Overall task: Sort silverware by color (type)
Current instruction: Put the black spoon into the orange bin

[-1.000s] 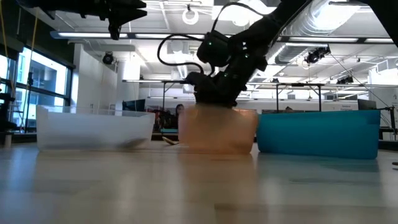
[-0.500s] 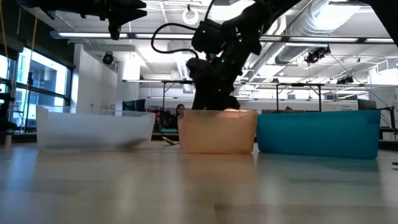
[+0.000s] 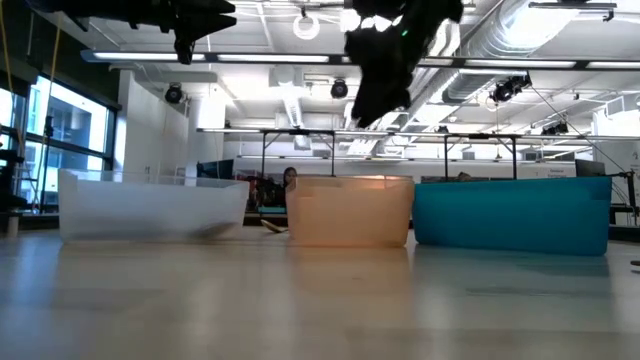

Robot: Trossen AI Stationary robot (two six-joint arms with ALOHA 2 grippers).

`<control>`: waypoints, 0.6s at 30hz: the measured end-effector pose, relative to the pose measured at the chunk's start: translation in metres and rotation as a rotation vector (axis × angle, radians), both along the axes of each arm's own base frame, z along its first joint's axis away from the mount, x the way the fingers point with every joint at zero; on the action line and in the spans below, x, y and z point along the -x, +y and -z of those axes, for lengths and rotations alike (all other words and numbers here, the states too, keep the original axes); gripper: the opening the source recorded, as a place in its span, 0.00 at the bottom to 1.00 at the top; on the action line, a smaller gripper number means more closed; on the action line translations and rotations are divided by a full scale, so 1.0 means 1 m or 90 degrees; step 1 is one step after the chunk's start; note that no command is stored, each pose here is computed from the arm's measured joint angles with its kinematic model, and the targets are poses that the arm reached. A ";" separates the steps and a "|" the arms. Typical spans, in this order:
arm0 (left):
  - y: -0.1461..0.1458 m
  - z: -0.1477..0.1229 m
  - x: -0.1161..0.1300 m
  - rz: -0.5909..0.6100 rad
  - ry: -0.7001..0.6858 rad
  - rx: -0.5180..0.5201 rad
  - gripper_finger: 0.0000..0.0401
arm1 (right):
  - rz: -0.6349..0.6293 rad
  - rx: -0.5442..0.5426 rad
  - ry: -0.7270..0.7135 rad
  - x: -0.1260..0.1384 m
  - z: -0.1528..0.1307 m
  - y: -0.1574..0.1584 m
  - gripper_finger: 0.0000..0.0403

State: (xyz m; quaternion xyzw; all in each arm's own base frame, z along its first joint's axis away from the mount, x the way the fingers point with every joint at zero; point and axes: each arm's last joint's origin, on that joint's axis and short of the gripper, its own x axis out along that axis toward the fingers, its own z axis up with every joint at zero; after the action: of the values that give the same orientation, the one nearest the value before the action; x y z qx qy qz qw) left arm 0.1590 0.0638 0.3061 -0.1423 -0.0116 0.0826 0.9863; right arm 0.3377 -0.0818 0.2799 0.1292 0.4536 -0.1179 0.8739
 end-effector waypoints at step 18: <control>0.000 0.000 0.000 -0.004 0.001 -0.008 0.21 | 0.047 -0.012 -0.472 0.122 -0.037 0.031 0.41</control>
State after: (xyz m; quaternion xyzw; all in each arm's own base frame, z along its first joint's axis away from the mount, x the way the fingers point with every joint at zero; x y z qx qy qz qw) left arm 0.1590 0.0640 0.3061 -0.1358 -0.0118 0.0862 0.9869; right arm 0.2154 -0.0503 0.3166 0.1874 0.1022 -0.0901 0.9728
